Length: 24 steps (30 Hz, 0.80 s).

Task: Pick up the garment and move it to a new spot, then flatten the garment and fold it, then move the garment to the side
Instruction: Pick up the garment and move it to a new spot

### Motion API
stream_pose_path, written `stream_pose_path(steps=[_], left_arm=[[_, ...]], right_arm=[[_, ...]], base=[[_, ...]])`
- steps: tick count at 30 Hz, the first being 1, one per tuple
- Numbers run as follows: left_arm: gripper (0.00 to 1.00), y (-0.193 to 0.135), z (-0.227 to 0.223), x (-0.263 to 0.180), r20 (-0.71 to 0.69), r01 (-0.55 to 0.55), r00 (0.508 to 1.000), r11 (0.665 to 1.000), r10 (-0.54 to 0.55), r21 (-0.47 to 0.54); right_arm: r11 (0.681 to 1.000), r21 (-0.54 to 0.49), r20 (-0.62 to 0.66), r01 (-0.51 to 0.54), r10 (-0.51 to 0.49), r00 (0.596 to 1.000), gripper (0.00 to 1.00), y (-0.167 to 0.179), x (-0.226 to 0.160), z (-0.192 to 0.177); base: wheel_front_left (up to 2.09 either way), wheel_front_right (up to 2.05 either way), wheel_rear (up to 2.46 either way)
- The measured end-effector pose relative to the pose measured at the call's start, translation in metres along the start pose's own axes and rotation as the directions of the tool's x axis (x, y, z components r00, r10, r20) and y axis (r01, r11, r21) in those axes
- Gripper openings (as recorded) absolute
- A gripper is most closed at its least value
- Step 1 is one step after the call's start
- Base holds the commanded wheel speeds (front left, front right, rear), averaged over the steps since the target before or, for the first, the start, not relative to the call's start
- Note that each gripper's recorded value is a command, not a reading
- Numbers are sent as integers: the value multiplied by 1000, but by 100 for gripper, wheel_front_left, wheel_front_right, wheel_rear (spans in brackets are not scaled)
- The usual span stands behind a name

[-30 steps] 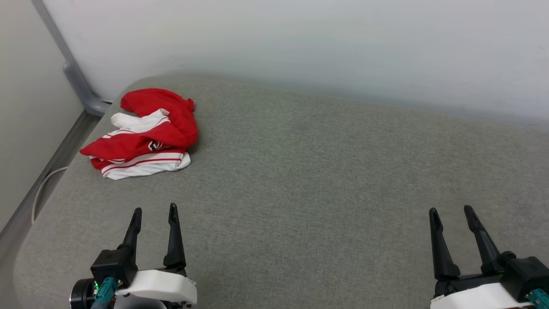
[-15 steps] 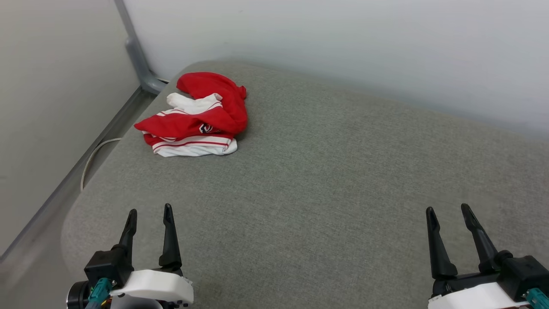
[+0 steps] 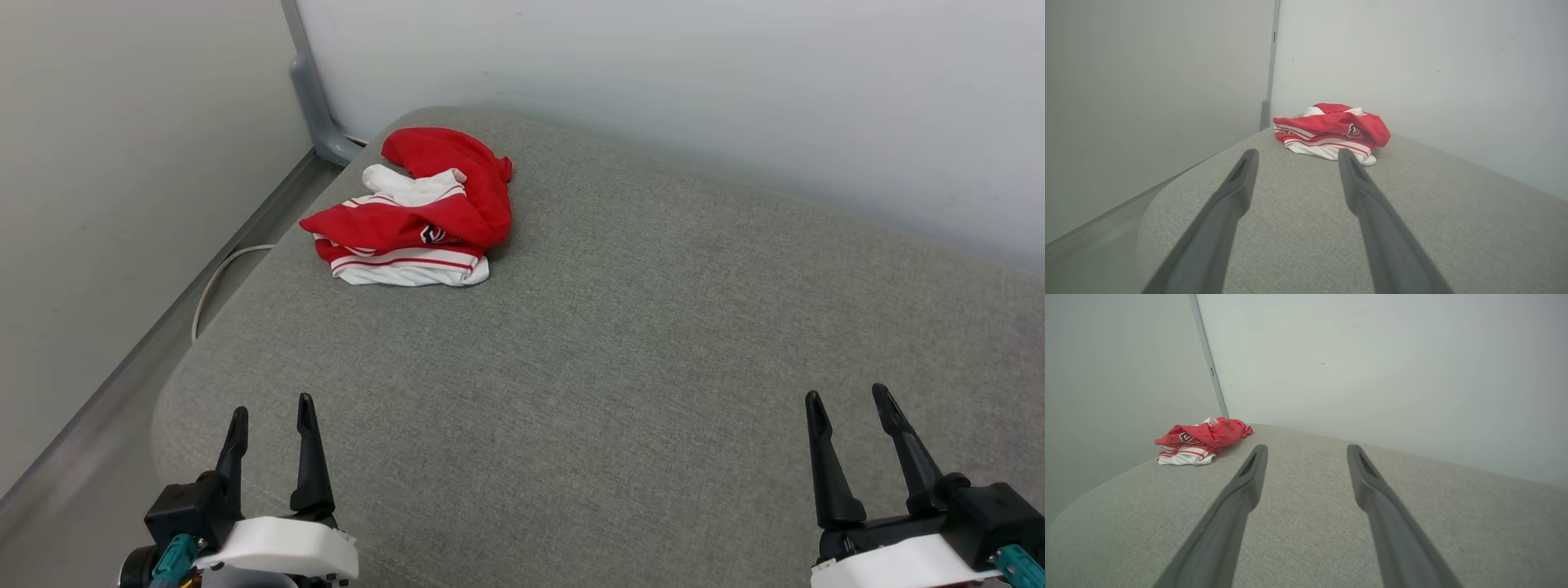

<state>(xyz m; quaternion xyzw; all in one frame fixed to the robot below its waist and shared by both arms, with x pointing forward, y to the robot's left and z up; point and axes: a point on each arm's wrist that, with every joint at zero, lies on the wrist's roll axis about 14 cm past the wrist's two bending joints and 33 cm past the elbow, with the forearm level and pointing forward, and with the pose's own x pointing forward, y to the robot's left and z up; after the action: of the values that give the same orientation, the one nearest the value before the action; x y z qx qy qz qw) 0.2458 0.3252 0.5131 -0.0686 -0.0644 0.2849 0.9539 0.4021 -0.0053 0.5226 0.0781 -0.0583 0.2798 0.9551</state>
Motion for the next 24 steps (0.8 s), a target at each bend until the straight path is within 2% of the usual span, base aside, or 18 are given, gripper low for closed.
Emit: stream_pose_path(steps=[5,10,18,24], left_arm=[[100,-1,-3,3,-11,6,1000,1000,-6,-2],[100,-12,14,28,45,57,997,998,-58,23],[100,-23,72,105,205,115,970,990,-129,82],[100,-59,101,160,279,182,936,974,-213,133]], right_arm=[[1000,-5,-4,2,-2,1000,100,-1,-1,-2],[1000,-15,0,16,-16,1000,100,-7,0,-1],[997,-49,10,62,-61,998,100,-30,8,-5],[993,-69,9,98,-98,995,100,-50,17,-15]], base=[[0,0,0],[0,0,0],[0,0,0],[0,0,0]])
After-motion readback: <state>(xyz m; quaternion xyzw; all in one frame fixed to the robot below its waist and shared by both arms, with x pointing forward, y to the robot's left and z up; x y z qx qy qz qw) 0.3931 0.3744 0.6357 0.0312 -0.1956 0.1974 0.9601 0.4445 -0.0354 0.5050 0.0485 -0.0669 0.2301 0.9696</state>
